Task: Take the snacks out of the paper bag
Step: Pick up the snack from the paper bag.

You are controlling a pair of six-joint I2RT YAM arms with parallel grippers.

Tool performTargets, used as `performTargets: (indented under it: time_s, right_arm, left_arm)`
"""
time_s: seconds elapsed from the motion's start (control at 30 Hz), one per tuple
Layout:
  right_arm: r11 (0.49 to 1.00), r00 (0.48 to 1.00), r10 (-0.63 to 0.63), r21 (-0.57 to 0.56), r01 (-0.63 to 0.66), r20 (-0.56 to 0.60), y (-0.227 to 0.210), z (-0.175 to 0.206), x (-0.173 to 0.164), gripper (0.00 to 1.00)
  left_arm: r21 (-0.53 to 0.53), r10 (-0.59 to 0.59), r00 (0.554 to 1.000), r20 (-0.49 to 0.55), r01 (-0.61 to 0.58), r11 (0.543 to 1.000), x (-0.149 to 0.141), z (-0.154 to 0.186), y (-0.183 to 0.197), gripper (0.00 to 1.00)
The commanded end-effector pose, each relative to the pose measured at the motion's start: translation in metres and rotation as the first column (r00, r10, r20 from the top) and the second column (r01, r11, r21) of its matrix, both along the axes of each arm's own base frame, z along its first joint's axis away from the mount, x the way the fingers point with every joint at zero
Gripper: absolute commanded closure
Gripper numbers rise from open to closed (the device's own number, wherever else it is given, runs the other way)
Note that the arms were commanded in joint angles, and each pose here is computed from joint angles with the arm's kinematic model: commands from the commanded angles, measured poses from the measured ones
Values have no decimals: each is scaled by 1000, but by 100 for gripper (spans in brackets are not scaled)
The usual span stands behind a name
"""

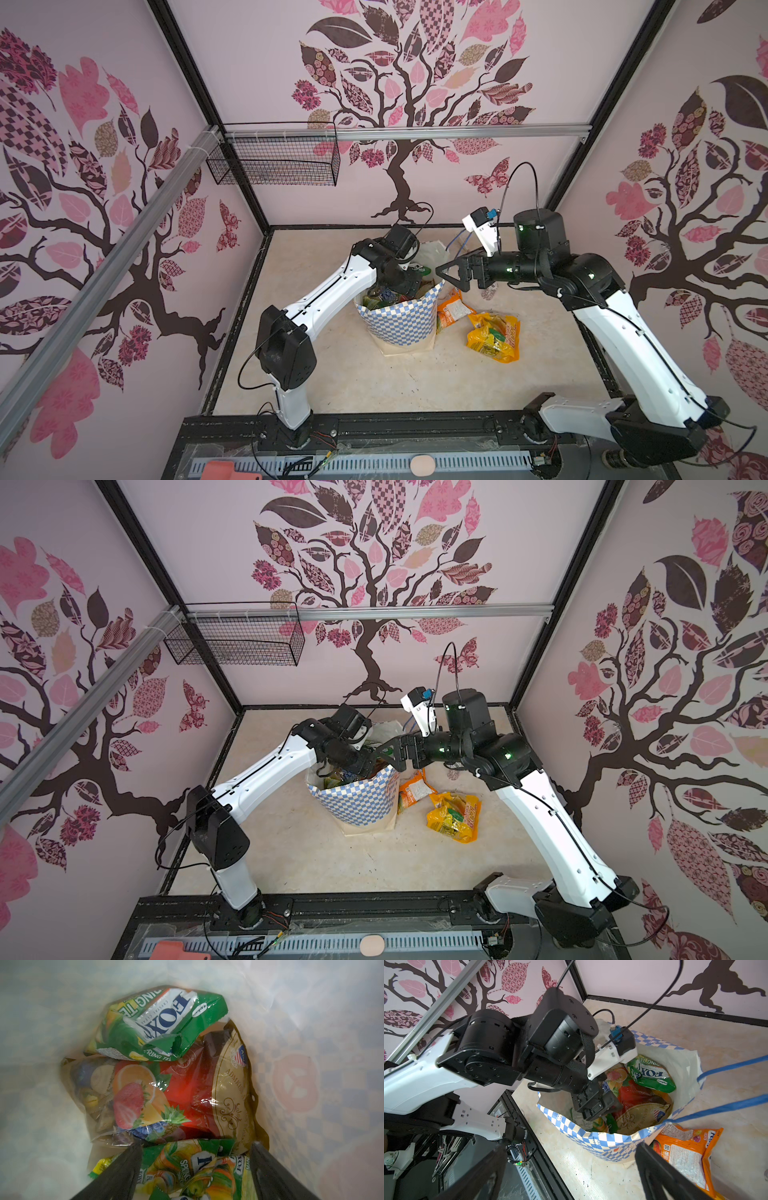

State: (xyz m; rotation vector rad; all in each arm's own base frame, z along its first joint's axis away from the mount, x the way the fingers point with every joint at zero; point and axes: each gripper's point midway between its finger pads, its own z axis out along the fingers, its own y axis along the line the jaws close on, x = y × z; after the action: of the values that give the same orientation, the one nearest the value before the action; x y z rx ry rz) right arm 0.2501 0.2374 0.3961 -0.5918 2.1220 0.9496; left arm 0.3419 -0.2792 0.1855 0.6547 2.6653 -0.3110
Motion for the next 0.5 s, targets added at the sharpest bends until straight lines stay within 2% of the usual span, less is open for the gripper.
performTargets:
  time_s: [0.0,0.27,0.47]
  right_arm:
    - [999,1000,3,-38,-4,-25,0,-13,1,0]
    - [998,999,-5,-59,2,-42,-3,-21,-1,1]
    - [998,999,-13,-68,9,-48,-5,-24,-1,1]
  left_arm:
    - [37,5,997,-76,-3,999,-5,-33,2,15]
    - [79,19,989,-144,-8,997,0,-74,-3,15]
    - [92,36,984,-172,-20,996,0,-102,-4,20]
